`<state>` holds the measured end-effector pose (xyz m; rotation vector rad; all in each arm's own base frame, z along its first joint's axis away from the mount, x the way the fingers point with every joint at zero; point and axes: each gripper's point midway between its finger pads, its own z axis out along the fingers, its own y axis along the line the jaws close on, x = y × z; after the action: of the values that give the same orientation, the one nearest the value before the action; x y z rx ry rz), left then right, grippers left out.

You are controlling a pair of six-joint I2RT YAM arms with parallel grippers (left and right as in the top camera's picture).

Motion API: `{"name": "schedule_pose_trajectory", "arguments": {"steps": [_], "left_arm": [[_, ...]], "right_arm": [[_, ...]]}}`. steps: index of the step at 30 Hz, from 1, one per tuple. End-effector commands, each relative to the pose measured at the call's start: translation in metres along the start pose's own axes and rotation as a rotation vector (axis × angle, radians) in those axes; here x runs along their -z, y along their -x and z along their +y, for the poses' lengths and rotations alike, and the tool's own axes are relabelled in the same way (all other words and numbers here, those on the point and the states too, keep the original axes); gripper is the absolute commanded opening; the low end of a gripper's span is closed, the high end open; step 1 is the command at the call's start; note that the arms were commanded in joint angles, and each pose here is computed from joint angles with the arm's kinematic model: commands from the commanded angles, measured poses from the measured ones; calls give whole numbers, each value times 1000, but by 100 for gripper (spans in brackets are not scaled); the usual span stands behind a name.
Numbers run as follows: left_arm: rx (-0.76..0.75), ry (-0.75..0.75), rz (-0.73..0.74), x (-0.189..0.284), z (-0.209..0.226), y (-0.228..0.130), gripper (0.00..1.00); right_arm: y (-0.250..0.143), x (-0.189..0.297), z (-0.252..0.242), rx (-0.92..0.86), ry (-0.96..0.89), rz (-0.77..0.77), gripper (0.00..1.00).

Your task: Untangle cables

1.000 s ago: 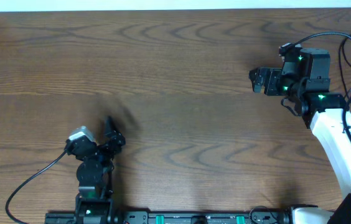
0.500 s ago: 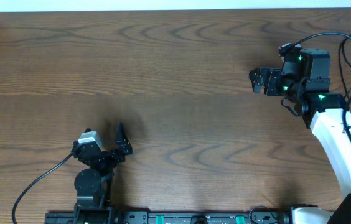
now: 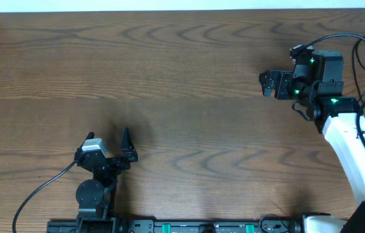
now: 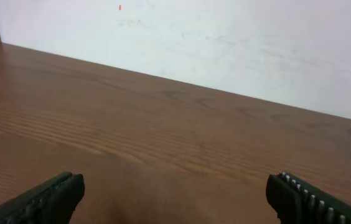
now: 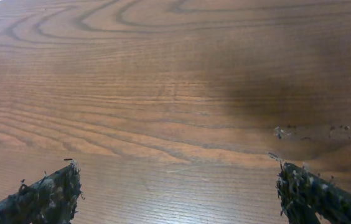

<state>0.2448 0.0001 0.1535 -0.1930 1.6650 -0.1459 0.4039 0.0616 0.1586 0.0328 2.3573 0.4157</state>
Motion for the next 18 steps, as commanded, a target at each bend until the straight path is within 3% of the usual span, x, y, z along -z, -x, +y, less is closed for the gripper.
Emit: {"name": "schedule_pose_trajectory", "arguments": {"steps": [1,7,18], "left_arm": [[-39,10,51,-1,3,-17,98],[-164,-71,56,0,-10,-18,98],[-175,-86,57,0,-12,-19,98]], "right_arm": [[-2,-1,2,-7,4,6,99],[-1,-1,2,-7,4,6,99],[-1,-1,2,-7,4,6,99]]}}
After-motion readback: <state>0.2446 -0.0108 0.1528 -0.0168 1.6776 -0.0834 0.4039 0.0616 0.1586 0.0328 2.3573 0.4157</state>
